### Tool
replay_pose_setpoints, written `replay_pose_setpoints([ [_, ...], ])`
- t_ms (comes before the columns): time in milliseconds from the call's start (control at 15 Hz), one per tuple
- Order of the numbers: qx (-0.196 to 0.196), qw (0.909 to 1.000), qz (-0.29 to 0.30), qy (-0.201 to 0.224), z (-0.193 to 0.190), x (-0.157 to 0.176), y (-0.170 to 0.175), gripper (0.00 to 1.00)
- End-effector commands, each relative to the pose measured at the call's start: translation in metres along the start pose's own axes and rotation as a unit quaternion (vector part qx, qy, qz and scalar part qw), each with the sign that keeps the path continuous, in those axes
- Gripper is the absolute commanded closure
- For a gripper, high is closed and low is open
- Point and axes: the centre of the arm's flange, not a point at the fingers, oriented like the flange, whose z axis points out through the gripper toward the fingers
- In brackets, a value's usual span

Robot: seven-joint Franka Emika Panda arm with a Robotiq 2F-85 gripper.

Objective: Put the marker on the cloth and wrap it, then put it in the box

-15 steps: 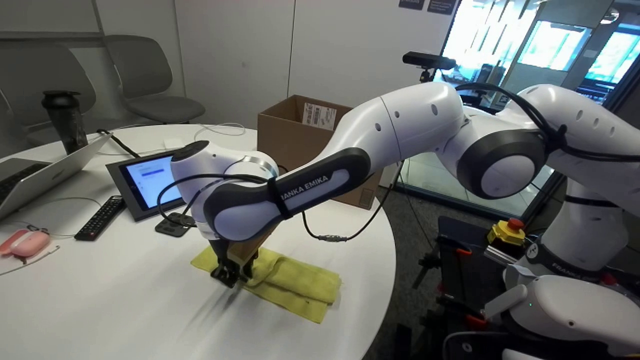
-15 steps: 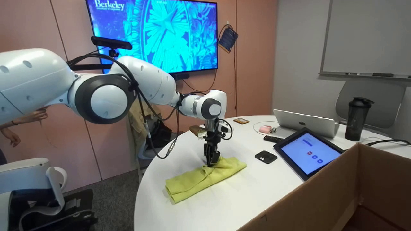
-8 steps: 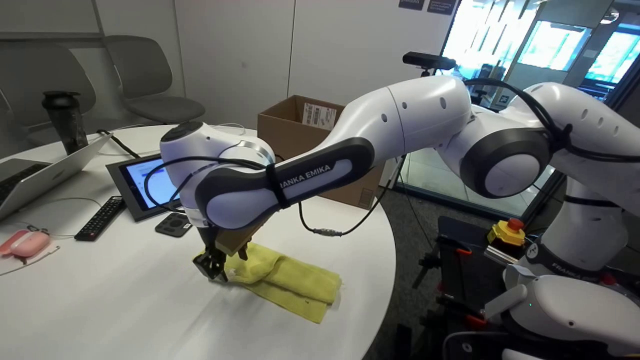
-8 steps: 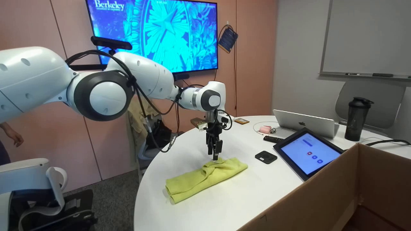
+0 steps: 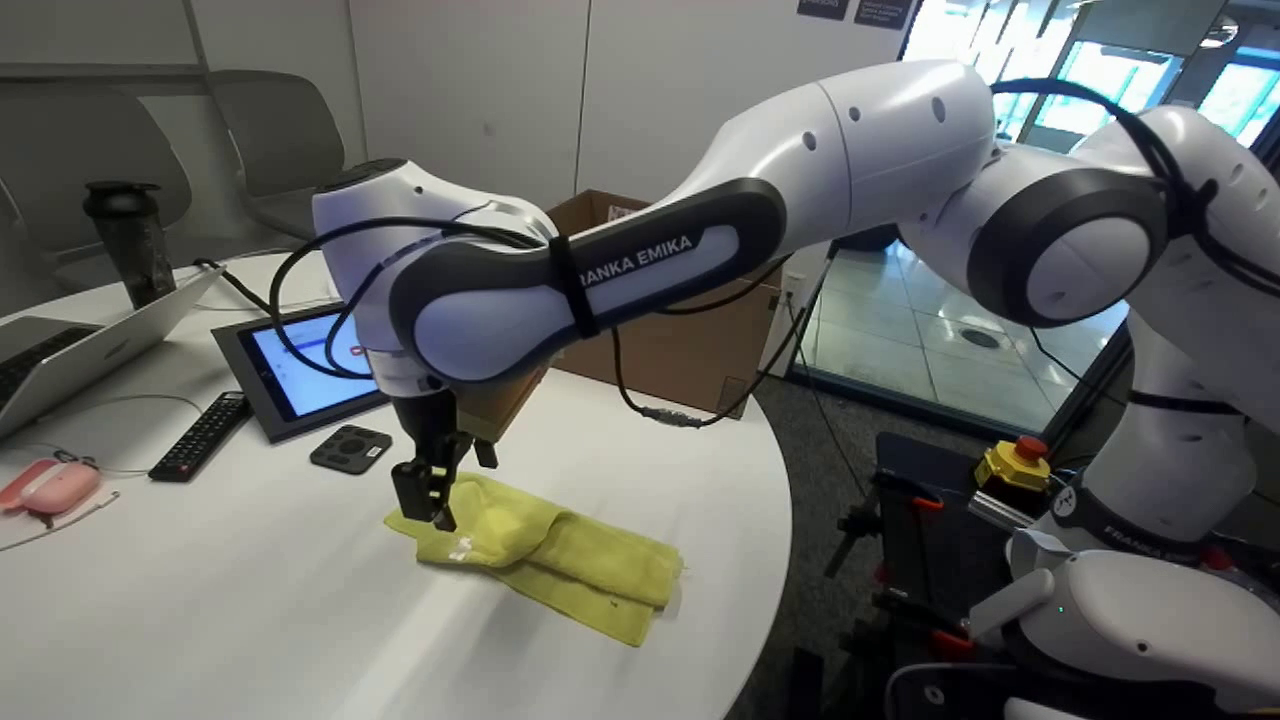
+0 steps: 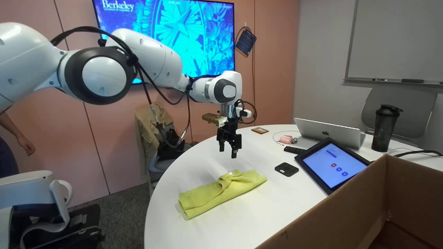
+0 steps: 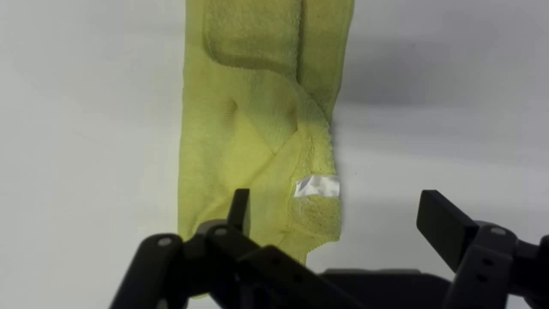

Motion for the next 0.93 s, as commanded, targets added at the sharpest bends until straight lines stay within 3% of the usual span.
replay_pose_setpoints([
  [0,0.011,0.9975,-0.069,-0.012,-0.006,-0.077,0.023,0.00],
  [333,0.006,0.9934,-0.109,-0.037,0.014,-0.108,0.022,0.00],
  [867,0.024,0.9922,-0.123,-0.003,0.052,-0.153,0.047,0.00],
])
